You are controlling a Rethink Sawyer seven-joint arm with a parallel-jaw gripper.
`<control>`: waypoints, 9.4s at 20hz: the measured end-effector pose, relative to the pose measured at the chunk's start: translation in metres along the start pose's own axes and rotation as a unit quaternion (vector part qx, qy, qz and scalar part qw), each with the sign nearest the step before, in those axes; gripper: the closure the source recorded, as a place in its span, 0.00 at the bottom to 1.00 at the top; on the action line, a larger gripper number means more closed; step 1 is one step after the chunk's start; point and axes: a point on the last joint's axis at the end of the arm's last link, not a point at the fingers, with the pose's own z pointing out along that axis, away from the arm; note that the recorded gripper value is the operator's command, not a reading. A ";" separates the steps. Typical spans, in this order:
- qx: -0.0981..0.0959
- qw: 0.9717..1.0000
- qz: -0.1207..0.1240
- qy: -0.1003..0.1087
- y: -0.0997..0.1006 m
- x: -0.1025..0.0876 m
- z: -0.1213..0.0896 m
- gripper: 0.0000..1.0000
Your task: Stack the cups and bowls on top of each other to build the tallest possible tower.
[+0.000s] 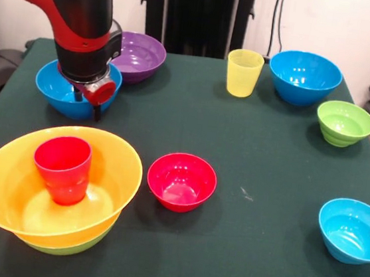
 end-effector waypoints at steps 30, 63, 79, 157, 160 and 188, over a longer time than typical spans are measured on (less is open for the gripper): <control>0.017 1.000 -0.002 0.000 -0.007 0.006 -0.001 0.00; 0.019 1.000 -0.007 -0.005 -0.007 0.007 -0.004 0.00; 0.023 1.000 -0.015 -0.008 0.000 0.011 -0.006 0.00; 0.036 0.999 -0.034 0.003 -0.021 0.023 0.008 0.00; 0.036 0.999 -0.034 0.003 -0.020 0.023 0.008 0.00; 0.039 0.999 -0.038 -0.003 -0.021 0.020 0.005 1.00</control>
